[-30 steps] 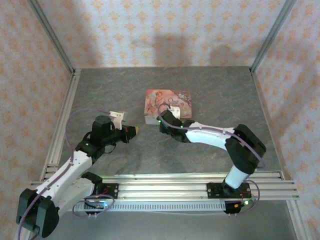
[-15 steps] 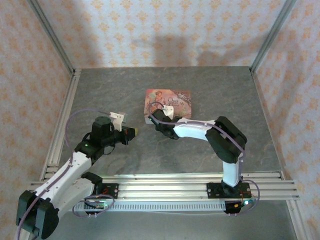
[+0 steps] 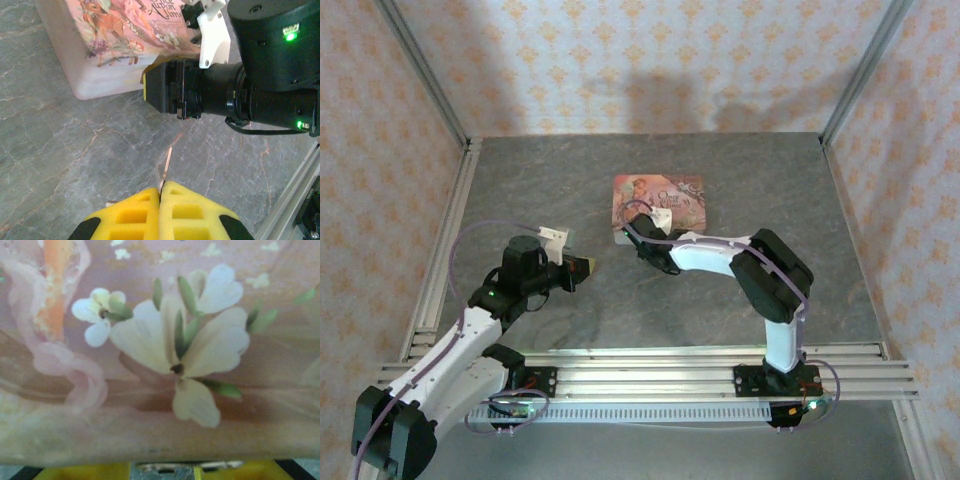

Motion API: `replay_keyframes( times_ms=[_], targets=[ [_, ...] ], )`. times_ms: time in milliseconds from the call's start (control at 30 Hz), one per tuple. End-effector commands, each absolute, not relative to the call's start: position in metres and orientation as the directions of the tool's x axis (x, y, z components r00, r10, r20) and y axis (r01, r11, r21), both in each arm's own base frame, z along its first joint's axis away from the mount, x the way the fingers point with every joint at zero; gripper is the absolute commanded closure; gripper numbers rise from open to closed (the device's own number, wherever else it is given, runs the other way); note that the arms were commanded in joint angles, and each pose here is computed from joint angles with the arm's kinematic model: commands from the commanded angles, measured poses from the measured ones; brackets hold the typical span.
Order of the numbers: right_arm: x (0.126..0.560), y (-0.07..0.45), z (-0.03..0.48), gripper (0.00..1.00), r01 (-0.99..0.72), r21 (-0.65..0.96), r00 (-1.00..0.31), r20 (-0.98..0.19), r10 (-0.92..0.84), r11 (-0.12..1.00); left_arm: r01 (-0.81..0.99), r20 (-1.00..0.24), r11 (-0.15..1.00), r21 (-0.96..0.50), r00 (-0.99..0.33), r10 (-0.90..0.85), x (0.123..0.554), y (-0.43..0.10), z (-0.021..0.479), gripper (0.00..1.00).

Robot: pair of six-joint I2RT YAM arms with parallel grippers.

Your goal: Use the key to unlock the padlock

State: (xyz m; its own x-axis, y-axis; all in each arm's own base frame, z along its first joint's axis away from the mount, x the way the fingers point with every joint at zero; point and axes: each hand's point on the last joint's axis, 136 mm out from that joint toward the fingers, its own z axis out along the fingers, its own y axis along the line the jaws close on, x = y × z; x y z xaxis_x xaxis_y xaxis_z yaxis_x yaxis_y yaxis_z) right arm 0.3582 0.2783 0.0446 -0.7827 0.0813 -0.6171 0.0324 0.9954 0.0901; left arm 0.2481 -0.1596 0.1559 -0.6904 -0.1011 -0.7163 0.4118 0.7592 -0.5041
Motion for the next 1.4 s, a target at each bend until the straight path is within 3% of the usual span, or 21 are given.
replay_keyframes(
  times_ms=[0,367,667,967,1367],
  targets=[
    [0.374,0.277,0.05,0.7,0.03,0.064,-0.76,-0.647,0.064,0.997,0.413,-0.73,0.774,-0.481,-0.677,-0.092,0.248,-0.155,0.153,1.0],
    [0.369,0.283,0.06,1.0,-0.087,0.093,-0.777,-0.63,-0.009,0.992,0.419,-0.734,0.773,-0.477,-0.673,-0.089,0.247,-0.155,0.152,1.0],
    [0.337,0.317,0.098,1.0,-0.244,0.306,-0.839,-0.543,-0.042,0.92,0.446,-0.718,0.723,-0.528,-0.689,-0.098,0.248,-0.167,0.153,1.0],
    [0.32,0.326,0.14,1.0,-0.166,0.532,-0.908,-0.411,0.081,0.831,0.485,-0.721,0.666,-0.567,-0.683,-0.117,0.247,-0.186,0.15,1.0],
    [0.311,0.331,0.195,1.0,-0.101,0.66,-0.938,-0.312,0.15,0.745,0.518,-0.753,0.618,-0.591,-0.63,-0.192,0.267,-0.199,0.149,1.0]
  ],
)
